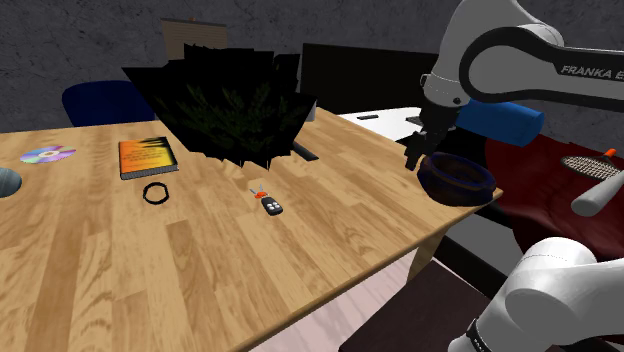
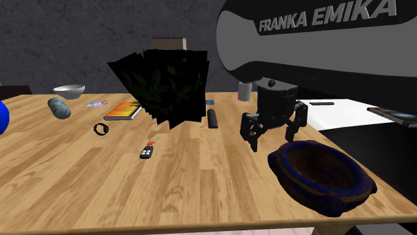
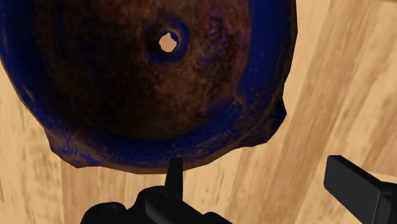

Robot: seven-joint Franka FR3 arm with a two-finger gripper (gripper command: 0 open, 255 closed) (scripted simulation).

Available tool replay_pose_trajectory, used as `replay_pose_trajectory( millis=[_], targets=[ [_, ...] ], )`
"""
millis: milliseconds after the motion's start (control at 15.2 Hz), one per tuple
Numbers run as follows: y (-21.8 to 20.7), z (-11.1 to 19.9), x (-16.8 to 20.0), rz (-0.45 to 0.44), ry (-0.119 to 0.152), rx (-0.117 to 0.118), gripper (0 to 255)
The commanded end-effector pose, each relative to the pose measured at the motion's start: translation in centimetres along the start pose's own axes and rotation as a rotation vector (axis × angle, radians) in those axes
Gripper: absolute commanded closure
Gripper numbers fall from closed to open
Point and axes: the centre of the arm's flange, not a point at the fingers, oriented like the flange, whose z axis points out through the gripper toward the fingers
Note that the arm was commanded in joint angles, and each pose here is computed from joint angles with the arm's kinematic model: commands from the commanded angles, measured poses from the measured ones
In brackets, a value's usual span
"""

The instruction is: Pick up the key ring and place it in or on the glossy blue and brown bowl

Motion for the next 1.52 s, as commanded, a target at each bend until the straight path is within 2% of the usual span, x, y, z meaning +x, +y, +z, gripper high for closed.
replay_pose_trajectory(
  millis=[0,1452],
  targets=[
    [0.0,0.0,0.0,0.000,0.000,0.000,0],
    [-23.5,1.5,15.5,0.003,-0.082,0.115,0]
  ],
)
